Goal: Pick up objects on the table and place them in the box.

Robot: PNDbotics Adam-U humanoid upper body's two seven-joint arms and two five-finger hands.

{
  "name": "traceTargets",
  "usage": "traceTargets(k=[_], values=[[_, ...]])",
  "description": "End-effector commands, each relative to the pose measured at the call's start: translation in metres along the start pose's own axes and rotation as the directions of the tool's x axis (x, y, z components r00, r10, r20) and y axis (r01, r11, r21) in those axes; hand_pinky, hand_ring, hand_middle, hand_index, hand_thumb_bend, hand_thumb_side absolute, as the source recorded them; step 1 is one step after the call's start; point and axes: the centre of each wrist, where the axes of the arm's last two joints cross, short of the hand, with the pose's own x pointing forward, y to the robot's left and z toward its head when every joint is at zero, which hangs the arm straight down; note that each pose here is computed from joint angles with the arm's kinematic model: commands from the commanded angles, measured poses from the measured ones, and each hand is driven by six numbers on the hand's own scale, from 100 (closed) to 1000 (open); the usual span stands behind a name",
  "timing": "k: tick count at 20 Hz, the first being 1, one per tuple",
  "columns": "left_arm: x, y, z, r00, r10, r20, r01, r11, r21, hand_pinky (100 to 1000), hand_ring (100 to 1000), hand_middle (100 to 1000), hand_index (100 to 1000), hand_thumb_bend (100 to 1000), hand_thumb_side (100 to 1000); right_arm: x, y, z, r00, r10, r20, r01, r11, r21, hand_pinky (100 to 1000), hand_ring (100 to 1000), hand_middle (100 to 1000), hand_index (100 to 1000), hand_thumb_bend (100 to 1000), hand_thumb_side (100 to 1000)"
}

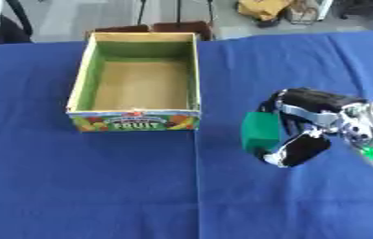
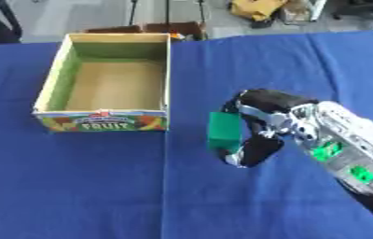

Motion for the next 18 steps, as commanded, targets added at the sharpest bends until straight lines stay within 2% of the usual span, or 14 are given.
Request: traceTargets(k=[1,7,8,9,10,11,12,18], values=[[0.005,0.001,-0.006,1.000,0.005,0.030,-0.005,1.000,-0.011,809,924,873,992,100,1000,-0.002,-0.029,0.017,0.999,0.033,-0.025,-0.035,0.994,-0.105,370,414,506,602,174,345],[0.005,0.000,-0.004,1.000,0.007,0.022,-0.006,1.000,-0.020,808,924,874,993,100,1000,0.000,-0.061,0.015,0.999,0.029,-0.046,-0.039,0.975,-0.218,369,397,499,599,180,364],[0.005,0.000,-0.004,1.000,0.007,0.021,-0.007,1.000,-0.022,808,924,874,993,100,1000,0.000,-0.066,0.013,0.998,0.029,-0.052,-0.040,0.971,-0.236,367,393,498,598,112,430],[0.005,0.000,-0.004,1.000,0.008,0.020,-0.007,1.000,-0.024,808,924,874,993,100,1000,0.000,-0.072,0.010,0.998,0.028,-0.057,-0.042,0.966,-0.256,365,388,495,595,186,372],[0.005,0.000,-0.003,1.000,0.008,0.018,-0.007,1.000,-0.025,808,924,874,993,100,1000,-0.001,-0.078,0.007,0.998,0.026,-0.062,-0.042,0.960,-0.277,363,382,492,593,188,377],[0.005,0.000,-0.003,1.000,0.008,0.017,-0.008,1.000,-0.027,808,924,874,993,100,1000,0.000,-0.083,0.003,0.998,0.025,-0.066,-0.044,0.953,-0.299,362,379,491,592,145,421],[0.005,0.000,-0.003,1.000,0.008,0.015,-0.008,1.000,-0.028,808,924,874,993,100,1000,-0.001,-0.088,-0.001,0.997,0.024,-0.070,-0.045,0.948,-0.316,362,378,490,592,189,383],[0.005,-0.001,-0.002,1.000,0.014,0.013,-0.014,0.999,-0.036,807,924,874,993,100,1000,-0.002,-0.111,-0.036,0.995,0.009,-0.099,-0.044,0.931,-0.361,362,372,486,590,191,390]])
